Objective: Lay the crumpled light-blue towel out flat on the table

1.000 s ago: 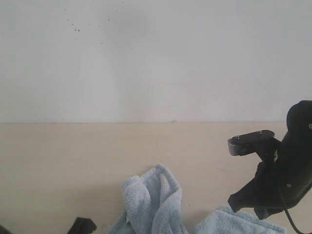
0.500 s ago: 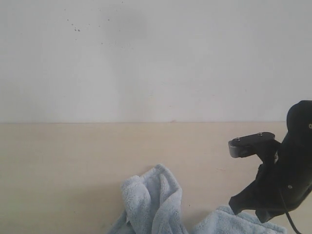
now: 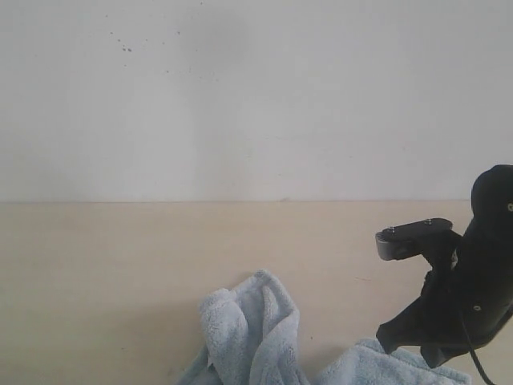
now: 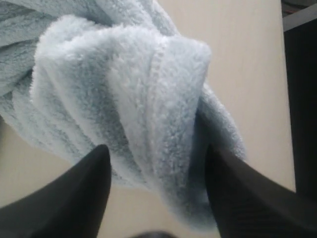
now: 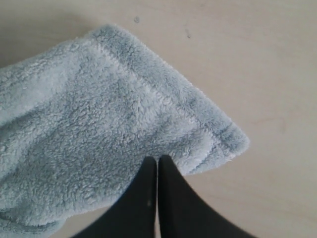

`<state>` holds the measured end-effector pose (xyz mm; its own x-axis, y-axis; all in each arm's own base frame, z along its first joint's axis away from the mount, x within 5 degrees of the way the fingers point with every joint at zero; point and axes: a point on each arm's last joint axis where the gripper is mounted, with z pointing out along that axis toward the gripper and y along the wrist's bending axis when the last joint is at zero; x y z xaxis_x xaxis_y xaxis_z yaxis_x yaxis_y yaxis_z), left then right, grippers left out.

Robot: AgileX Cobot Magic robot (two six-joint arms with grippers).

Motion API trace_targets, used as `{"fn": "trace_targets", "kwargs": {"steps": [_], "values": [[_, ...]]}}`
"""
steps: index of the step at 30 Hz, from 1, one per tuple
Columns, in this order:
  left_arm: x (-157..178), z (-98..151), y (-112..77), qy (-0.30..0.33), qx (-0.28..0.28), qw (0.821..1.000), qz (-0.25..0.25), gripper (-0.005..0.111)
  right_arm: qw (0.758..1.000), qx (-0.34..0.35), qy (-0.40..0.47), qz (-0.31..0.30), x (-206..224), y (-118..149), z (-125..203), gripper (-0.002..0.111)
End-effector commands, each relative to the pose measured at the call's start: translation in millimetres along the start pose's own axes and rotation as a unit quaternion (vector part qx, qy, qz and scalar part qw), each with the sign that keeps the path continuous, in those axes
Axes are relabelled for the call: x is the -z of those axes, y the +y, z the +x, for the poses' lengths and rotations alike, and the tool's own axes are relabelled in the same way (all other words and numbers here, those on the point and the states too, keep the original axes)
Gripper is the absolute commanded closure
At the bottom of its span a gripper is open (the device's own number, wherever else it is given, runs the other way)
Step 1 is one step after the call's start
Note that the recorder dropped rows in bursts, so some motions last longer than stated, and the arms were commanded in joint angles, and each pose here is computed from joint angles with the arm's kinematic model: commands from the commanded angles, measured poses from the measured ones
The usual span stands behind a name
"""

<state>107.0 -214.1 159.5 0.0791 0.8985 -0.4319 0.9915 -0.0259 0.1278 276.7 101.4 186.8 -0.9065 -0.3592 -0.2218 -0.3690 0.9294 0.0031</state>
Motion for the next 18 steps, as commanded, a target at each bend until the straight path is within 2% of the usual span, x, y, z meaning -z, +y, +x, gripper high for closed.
{"fn": "trace_targets", "kwargs": {"steps": [1,4,5,8,11,13,14,16,18], "values": [[-6,0,0.5,-0.005,0.002,1.000,-0.010,0.061,1.000,-0.002,0.000,0.000,2,0,1,0.108],[1,-6,3.1,-0.019,-0.007,1.000,-0.020,0.092,1.000,-0.002,0.000,0.000,2,0,1,0.108],[11,-11,6.0,-0.031,-0.031,0.998,-0.034,0.102,1.000,-0.002,0.000,0.000,2,0,1,0.108],[29,-14,11.8,-0.053,-0.035,0.995,-0.072,0.103,1.000,-0.002,-0.005,0.000,2,0,1,0.108],[48,-7,25.7,-0.064,0.011,0.991,-0.120,0.103,1.000,-0.002,-0.006,0.000,2,0,0,0.108],[64,3,41.5,-0.074,0.104,0.978,-0.166,0.103,1.000,-0.002,-0.006,0.000,2,0,0,0.108],[70,9,49.0,-0.079,0.180,0.963,-0.184,0.103,1.000,-0.002,-0.005,0.000,2,0,1,0.108],[82,31,66.7,-0.062,0.294,0.923,-0.240,0.103,1.000,-0.002,-0.001,0.000,2,0,1,0.108],[93,50,78.4,-0.036,0.362,0.883,-0.297,0.103,1.000,0.004,0.009,-0.001,2,0,3,0.108]]}}
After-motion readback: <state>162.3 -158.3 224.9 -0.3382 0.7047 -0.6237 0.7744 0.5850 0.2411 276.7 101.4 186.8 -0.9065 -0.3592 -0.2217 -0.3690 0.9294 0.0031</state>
